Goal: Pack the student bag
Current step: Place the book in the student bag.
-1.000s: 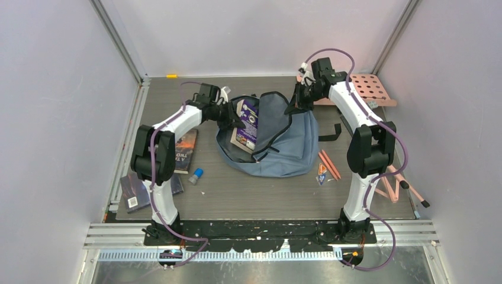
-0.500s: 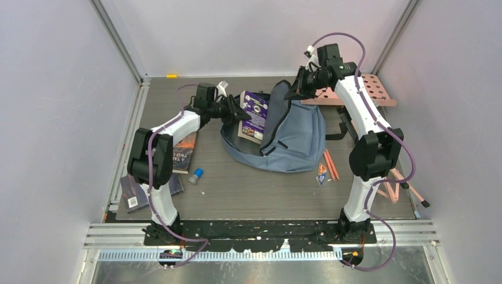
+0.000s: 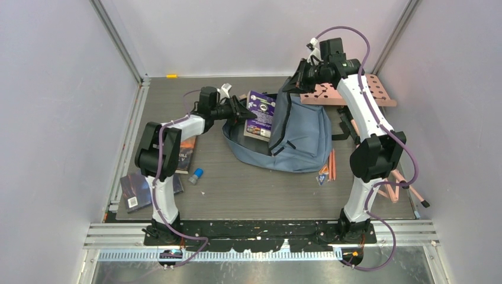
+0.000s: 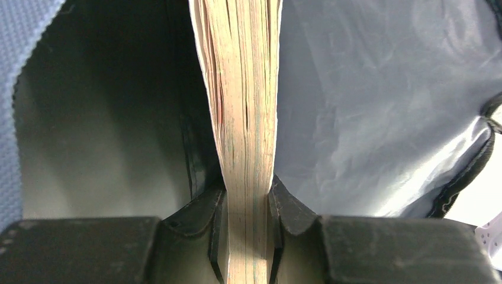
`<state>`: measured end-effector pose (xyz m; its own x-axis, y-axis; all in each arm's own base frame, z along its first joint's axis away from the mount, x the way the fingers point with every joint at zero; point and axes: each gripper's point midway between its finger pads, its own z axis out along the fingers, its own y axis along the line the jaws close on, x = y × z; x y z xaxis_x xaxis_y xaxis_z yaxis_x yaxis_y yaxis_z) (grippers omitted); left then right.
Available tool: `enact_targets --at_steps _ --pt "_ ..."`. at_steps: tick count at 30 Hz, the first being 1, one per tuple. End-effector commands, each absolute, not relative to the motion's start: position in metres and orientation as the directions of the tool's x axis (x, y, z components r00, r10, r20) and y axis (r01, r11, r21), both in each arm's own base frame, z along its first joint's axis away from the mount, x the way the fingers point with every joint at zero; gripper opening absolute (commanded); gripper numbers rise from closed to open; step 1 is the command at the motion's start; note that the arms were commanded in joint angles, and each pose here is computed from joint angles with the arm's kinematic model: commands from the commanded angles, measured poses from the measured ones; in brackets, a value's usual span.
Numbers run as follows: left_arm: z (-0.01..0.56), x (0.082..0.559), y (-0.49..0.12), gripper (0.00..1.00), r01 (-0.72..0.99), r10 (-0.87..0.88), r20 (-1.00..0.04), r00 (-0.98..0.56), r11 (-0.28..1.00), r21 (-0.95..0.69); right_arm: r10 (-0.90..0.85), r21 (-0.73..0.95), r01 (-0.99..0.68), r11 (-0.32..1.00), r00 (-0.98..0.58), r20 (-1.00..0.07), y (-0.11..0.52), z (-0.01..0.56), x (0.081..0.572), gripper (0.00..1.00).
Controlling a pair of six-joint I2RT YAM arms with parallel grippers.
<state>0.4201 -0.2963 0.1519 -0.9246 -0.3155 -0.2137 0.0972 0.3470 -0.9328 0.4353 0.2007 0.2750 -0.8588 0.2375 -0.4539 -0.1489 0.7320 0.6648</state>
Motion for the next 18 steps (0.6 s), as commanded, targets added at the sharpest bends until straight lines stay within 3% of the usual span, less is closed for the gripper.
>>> enact_targets --at_steps 1,18 --pt "0.18 0.416 -0.306 0.0 0.209 -0.27 -0.28 -0.921 0.265 -0.941 0.301 0.708 -0.257 0.657 -0.773 -0.559 0.209 0.337 0.447 0.01" --pt "0.169 0.399 -0.367 0.0 0.221 -0.167 -0.246 -0.955 0.154 -0.963 0.276 0.718 -0.294 0.63 -0.78 -0.562 0.237 0.332 0.456 0.01"
